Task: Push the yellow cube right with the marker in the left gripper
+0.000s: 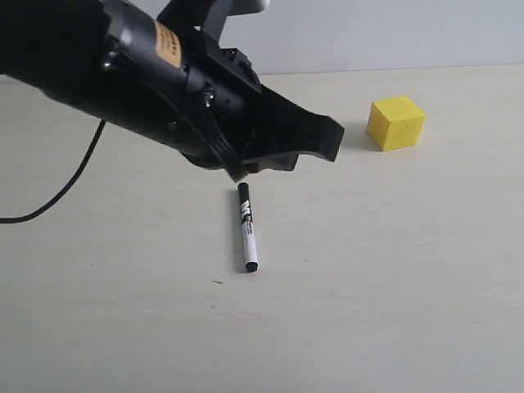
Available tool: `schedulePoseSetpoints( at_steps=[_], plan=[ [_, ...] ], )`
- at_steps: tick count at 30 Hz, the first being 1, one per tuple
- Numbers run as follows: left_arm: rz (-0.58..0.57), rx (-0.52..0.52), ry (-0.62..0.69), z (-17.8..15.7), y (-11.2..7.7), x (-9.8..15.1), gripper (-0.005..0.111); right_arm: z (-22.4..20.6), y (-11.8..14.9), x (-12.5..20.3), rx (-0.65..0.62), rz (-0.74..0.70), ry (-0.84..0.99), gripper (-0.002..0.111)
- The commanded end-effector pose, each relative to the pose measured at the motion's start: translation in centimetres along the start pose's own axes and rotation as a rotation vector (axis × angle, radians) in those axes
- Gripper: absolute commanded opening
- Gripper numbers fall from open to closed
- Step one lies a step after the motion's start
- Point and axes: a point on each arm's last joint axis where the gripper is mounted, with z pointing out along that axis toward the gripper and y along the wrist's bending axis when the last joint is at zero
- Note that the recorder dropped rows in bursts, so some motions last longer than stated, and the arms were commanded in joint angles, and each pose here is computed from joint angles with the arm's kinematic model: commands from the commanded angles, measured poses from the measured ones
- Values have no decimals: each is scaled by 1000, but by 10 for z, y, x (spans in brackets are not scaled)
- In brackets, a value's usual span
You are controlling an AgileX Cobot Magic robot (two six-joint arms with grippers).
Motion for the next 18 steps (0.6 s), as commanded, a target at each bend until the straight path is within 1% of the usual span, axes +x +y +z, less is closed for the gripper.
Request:
schedulePoseSetpoints(
  at_steps=[1, 13, 16, 18],
  plan=[
    [24, 16, -21, -15, -5, 2, 0, 0, 0, 0, 5, -3, -13, 0],
    [33, 15, -26, -11, -4, 1, 0, 0, 0, 0, 5, -3, -13, 0],
    [-10, 37, 4, -10, -6, 4, 0, 0, 0, 0, 5, -3, -13, 0],
    [-9, 35, 20, -10, -6, 6, 0, 0, 0, 0, 5, -3, -13, 0]
  ],
)
